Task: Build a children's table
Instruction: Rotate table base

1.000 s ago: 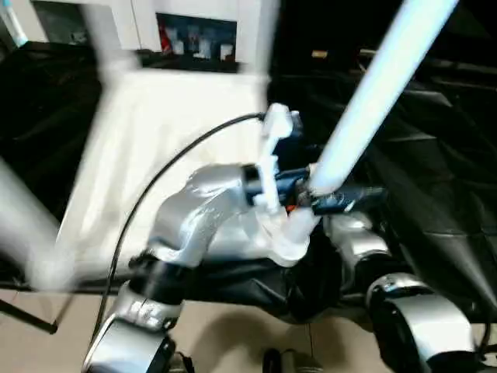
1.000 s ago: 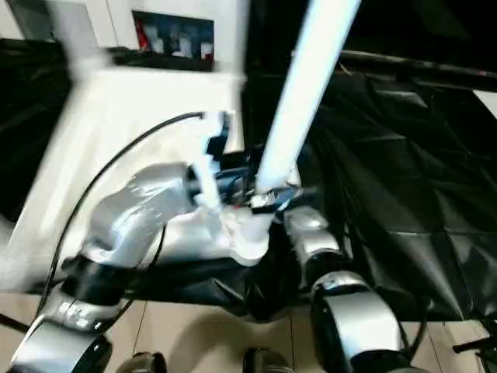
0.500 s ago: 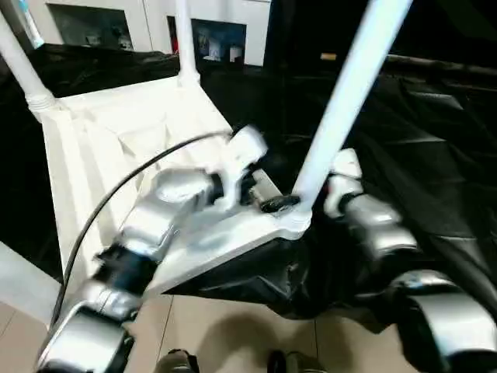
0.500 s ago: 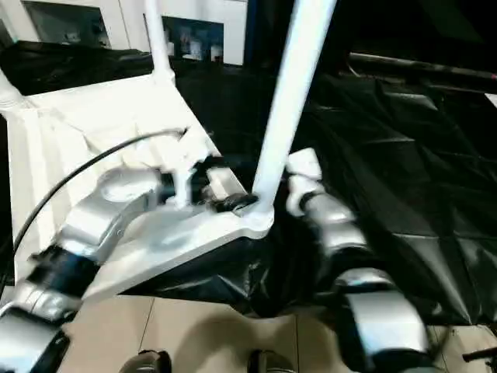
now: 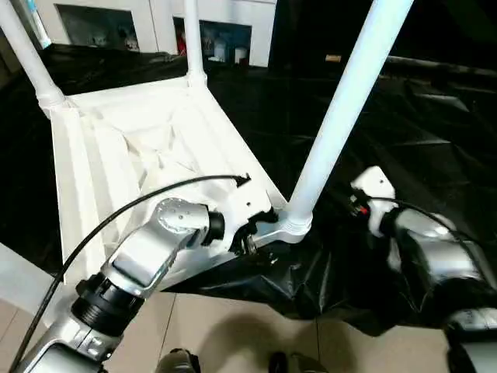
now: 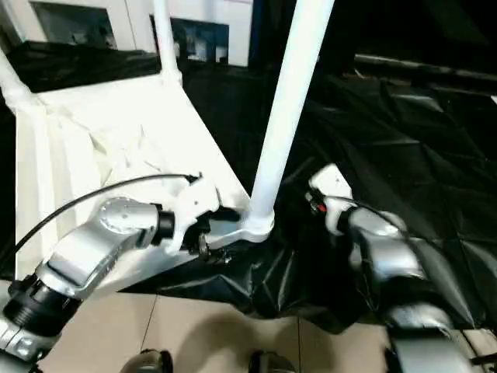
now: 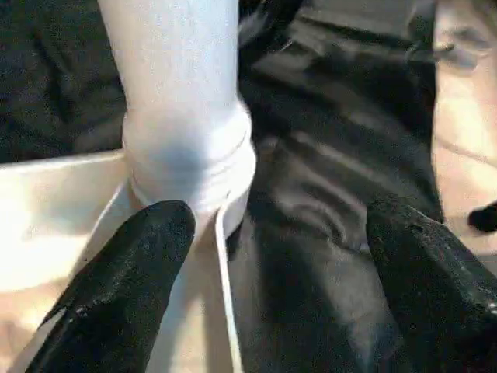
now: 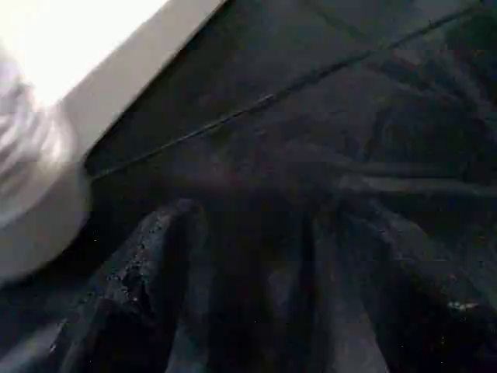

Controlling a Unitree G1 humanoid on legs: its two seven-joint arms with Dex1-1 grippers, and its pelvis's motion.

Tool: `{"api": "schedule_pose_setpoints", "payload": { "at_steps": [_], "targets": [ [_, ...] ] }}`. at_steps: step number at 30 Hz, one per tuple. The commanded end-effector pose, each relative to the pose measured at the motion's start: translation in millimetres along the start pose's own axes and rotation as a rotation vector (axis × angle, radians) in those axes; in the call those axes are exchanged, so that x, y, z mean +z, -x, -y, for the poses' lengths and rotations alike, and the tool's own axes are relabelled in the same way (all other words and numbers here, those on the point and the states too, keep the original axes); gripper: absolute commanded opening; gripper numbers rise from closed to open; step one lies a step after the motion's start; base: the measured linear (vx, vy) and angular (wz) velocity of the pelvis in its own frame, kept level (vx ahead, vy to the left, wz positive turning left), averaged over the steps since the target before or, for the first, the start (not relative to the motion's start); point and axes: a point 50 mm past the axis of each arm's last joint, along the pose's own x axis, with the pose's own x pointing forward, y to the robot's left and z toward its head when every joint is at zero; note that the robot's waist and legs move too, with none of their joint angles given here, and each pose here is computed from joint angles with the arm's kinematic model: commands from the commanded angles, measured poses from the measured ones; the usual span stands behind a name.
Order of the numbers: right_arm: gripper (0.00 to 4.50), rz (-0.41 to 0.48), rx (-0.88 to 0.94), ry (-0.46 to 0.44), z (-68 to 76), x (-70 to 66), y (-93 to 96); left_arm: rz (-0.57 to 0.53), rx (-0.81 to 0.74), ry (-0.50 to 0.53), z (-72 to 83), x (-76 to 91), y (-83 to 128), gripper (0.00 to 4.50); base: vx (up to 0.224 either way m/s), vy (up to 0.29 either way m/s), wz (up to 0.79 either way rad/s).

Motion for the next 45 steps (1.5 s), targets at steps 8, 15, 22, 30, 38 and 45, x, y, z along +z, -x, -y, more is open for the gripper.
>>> {"api": "schedule_pose_setpoints", "payload": {
  "at_steps": [8, 15, 22, 30, 38, 45],
  "targets": [
    [3.17, -0.061, 0.246, 0.054, -17.8, 9.0, 34.9, -0.202, 0.162, 0.018, 0.1, -11.3, 10, 3.17, 0.000, 0.000, 0.00],
    [3.17, -0.073, 0.379, 0.043, -35.2, 15.1, 40.0, -0.179, 0.161, 0.046, 0.0, -11.7, 5, 2.69, 0.000, 0.000, 0.00],
    [3.17, -0.081, 0.400, 0.037, -40.0, 19.7, 40.6, -0.164, 0.086, -0.013, 1.3, -16.1, 4, 2.12, 0.000, 0.000, 0.00],
    [3.17, -0.094, 0.408, 0.038, -42.7, 20.6, 39.6, -0.212, 0.053, -0.057, -10.4, -28.1, 8, 1.50, 0.000, 0.000, 0.00],
    [3.17, -0.091, 0.414, 0.044, -44.6, 21.8, 38.0, -0.274, 0.019, -0.136, -23.0, -41.7, 7, 0.88, 0.000, 0.000, 0.00],
    [3.17, -0.078, 0.401, 0.049, -42.2, 23.9, 36.7, -0.166, -0.032, -0.353, -39.1, -29.4, 5, 0.46, -0.025, 0.012, -0.04]
  ]
}}
